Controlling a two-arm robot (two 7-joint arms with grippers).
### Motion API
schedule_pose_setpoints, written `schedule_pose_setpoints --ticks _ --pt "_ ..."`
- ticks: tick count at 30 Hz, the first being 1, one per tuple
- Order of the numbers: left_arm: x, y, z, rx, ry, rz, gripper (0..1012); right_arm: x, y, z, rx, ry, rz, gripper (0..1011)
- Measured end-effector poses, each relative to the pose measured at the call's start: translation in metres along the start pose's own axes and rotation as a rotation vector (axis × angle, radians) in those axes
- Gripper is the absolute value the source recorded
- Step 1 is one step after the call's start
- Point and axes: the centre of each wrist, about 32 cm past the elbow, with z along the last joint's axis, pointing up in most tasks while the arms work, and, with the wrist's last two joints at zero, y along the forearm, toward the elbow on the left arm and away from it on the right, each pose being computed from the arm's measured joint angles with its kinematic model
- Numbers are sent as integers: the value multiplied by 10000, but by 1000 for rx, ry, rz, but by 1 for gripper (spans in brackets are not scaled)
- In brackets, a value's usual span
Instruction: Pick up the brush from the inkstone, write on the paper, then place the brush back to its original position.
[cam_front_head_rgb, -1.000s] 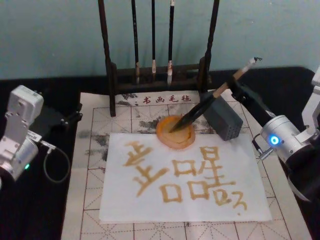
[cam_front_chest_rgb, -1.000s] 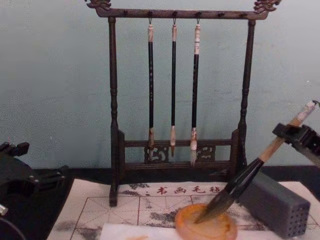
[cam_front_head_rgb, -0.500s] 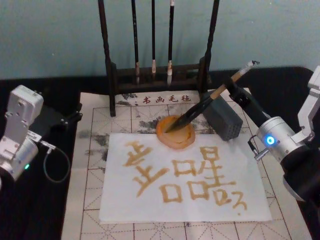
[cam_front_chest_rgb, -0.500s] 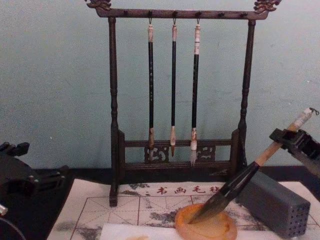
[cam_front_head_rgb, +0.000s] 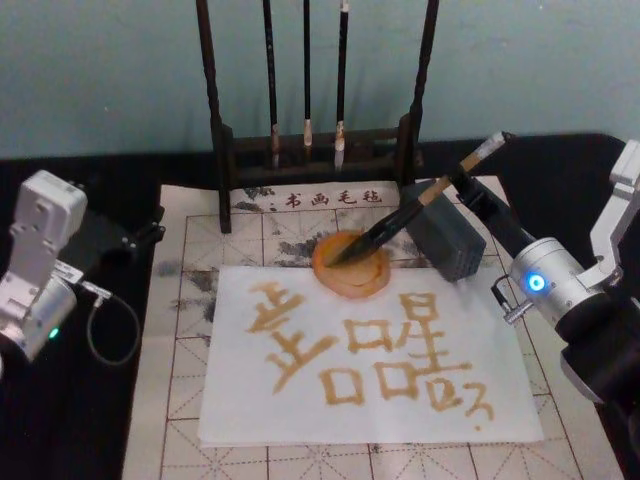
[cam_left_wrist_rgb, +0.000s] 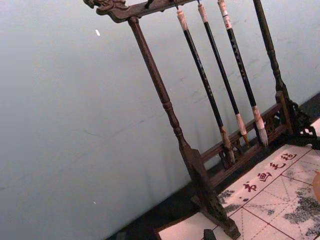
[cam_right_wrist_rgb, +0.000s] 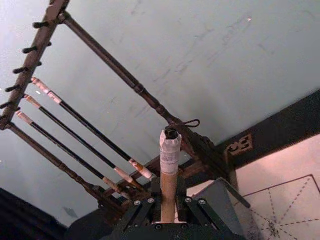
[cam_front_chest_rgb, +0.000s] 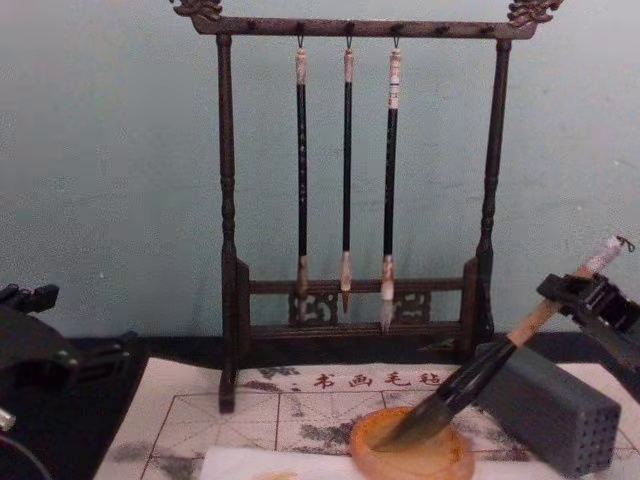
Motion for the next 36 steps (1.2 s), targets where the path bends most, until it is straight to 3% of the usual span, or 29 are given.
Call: schedule_pose_setpoints --ticks 27,33,36 --pt "0 0 0 0 0 0 1001 44 -9 8 -9 25 -16 198" --pt "0 0 0 0 0 0 1001 43 -9 7 -9 25 -16 340" --pt "0 0 0 0 0 0 1001 43 -8 7 -9 25 -16 466"
